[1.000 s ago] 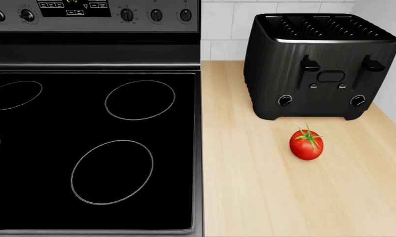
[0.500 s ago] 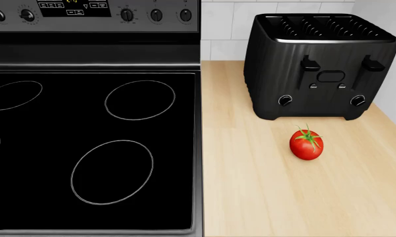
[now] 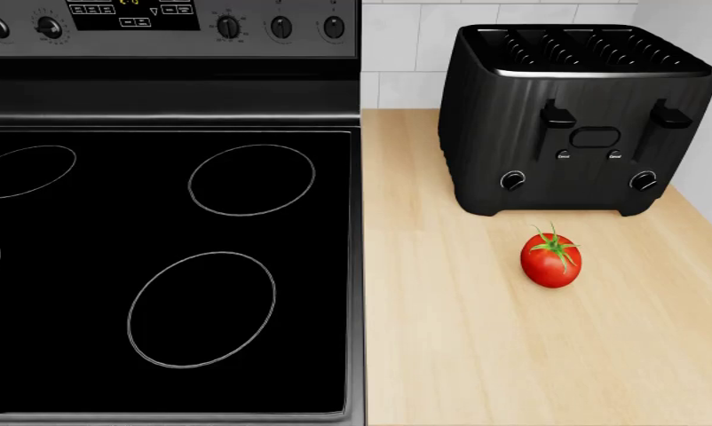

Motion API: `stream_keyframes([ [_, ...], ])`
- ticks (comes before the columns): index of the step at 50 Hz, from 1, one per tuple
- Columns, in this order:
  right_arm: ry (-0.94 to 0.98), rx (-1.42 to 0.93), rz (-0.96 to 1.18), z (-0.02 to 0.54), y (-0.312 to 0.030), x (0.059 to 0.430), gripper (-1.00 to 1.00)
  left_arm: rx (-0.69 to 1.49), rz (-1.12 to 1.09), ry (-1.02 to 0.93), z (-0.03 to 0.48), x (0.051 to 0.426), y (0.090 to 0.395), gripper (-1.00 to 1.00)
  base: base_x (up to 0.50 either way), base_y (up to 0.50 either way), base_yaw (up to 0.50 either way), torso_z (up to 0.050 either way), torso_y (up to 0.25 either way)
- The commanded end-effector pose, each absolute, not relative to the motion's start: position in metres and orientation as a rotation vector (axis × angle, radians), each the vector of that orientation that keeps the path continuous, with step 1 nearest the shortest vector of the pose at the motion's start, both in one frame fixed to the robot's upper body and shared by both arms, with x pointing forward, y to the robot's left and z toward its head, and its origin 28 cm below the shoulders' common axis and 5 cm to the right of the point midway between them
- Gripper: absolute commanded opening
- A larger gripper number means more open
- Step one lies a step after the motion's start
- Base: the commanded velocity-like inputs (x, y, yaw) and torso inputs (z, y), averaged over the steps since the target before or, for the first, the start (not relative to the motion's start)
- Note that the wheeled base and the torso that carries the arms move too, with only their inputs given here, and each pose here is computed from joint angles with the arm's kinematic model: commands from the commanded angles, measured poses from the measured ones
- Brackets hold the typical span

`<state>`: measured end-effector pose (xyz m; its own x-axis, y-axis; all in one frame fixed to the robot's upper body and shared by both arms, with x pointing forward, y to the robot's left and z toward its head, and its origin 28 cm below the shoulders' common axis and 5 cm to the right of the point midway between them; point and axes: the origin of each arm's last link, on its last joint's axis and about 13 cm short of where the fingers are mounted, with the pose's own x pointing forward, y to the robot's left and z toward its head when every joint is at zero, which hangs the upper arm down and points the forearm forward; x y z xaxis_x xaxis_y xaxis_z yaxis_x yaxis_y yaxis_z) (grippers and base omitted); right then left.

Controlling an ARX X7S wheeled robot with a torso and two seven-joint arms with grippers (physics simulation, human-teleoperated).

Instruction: Open the microwave door

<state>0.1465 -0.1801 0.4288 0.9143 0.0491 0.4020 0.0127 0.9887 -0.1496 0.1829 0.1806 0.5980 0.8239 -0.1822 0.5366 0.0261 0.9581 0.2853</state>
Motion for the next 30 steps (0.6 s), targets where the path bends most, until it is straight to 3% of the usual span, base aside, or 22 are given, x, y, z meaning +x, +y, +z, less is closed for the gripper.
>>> stream_keyframes([
  [1, -0.408, -0.149, 0.027, 0.426, -0.179, 0.149, 1.0, 0.274, 0.029, -0.554, 0.599, 0.175, 0.218, 1.0, 0.0, 0.0, 0.0, 0.0, 0.0],
  [7, -0.408, -0.151, 0.034, 0.427, -0.178, 0.149, 1.0, 0.116, 0.18, -0.638, 0.599, 0.167, 0.24, 1.0, 0.0, 0.0, 0.0, 0.0, 0.0],
  [15, -0.407, -0.155, 0.028, 0.428, -0.179, 0.148, 1.0, -0.171, 0.468, -0.941, 0.602, 0.138, 0.283, 1.0, 0.0, 0.0, 0.0, 0.0, 0.0],
  [30, -0.397, -0.15, 0.034, 0.423, -0.177, 0.153, 1.0, -0.234, 0.697, -0.927, 0.587, 0.12, 0.328, 1.0, 0.0, 0.0, 0.0, 0.0, 0.0],
])
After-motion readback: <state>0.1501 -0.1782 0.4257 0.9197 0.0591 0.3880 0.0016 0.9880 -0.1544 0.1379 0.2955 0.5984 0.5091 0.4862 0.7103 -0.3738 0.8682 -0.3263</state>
